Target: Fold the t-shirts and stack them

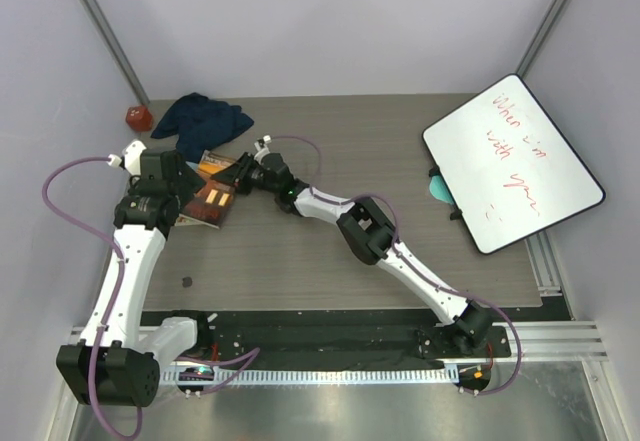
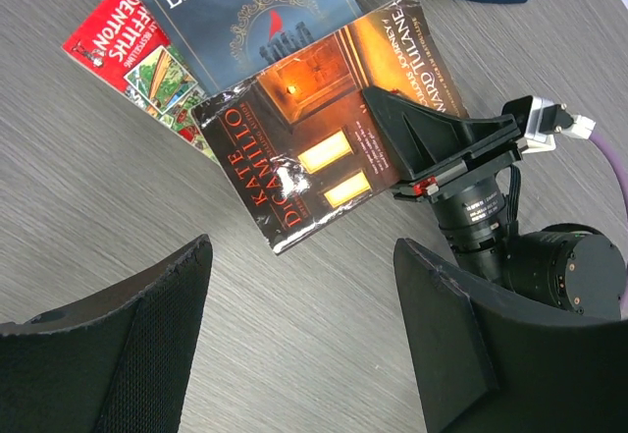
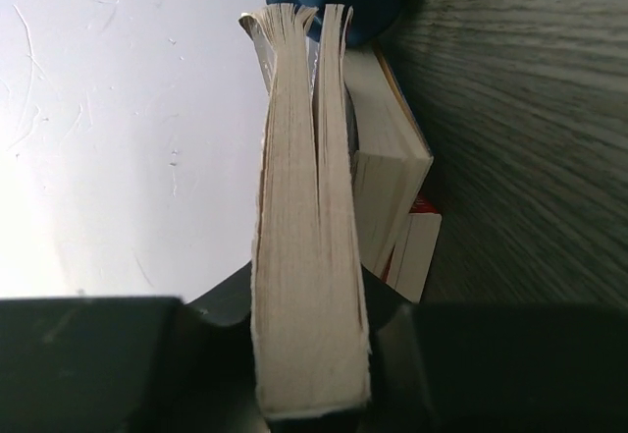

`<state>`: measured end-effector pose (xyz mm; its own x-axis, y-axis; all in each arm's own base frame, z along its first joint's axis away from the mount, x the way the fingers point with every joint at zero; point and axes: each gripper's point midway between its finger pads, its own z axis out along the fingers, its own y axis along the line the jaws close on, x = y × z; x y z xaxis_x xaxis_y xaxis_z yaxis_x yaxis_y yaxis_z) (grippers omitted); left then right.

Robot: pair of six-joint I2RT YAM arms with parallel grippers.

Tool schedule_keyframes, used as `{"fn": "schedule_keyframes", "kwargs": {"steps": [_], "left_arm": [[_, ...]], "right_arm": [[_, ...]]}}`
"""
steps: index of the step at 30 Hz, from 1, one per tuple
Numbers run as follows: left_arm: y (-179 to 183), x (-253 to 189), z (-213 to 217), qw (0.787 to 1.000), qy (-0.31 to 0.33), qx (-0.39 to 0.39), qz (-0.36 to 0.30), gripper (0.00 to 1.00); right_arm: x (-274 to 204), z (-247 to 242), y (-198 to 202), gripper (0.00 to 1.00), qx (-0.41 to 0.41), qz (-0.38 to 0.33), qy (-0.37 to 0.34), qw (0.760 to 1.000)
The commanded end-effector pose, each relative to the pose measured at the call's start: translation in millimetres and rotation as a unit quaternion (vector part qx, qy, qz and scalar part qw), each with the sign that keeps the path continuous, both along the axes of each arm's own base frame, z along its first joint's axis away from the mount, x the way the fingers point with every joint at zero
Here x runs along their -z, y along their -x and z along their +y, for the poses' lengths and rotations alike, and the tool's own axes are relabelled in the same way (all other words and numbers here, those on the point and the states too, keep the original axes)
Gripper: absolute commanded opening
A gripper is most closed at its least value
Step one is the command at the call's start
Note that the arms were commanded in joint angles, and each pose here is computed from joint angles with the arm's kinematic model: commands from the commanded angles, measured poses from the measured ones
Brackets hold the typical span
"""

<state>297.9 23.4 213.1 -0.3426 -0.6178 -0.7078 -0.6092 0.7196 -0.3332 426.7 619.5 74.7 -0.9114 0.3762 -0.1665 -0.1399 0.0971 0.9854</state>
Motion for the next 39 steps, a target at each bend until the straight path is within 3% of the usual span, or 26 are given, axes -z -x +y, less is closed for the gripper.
{"fn": "schedule_keyframes", "kwargs": {"steps": [1, 16, 23, 28, 35, 39], "left_arm": [[1.4, -3.4, 8.0, 1.0, -0.013, -0.01, -0.004, 0.75], [3.0, -0.2, 8.6, 1.0, -0.015, -0.008, 0.001, 0.75], [4.6, -6.6, 9.4, 1.0, -0.017, -0.01, -0.009, 0.75], [-1.8, -7.6, -2.4, 0.999, -0.005, 0.029, -0.015, 0.75], [-18.8, 48.6, -3.9, 0.995, 0.03, 0.036, 0.083, 0.74], [-40.2, 63.1, -3.2, 0.991, 0.05, 0.041, 0.12, 0.59]], "right_arm": [[-40.8, 10.8, 3.1, 0.29, 0.012, -0.053, -0.033, 0.998], [-79.6, 17.5, 4.2, 0.43, 0.045, -0.077, -0.059, 0.994], [-109.3, 19.5, 11.8, 0.46, 0.036, -0.13, -0.01, 0.991], [-92.0, 4.2, 9.2, 0.46, 0.027, -0.131, 0.032, 0.991], [-67.3, -12.2, -5.3, 0.44, 0.02, -0.089, 0.019, 0.996], [-54.4, -13.2, -6.4, 0.45, 0.024, -0.069, 0.009, 0.997]]}}
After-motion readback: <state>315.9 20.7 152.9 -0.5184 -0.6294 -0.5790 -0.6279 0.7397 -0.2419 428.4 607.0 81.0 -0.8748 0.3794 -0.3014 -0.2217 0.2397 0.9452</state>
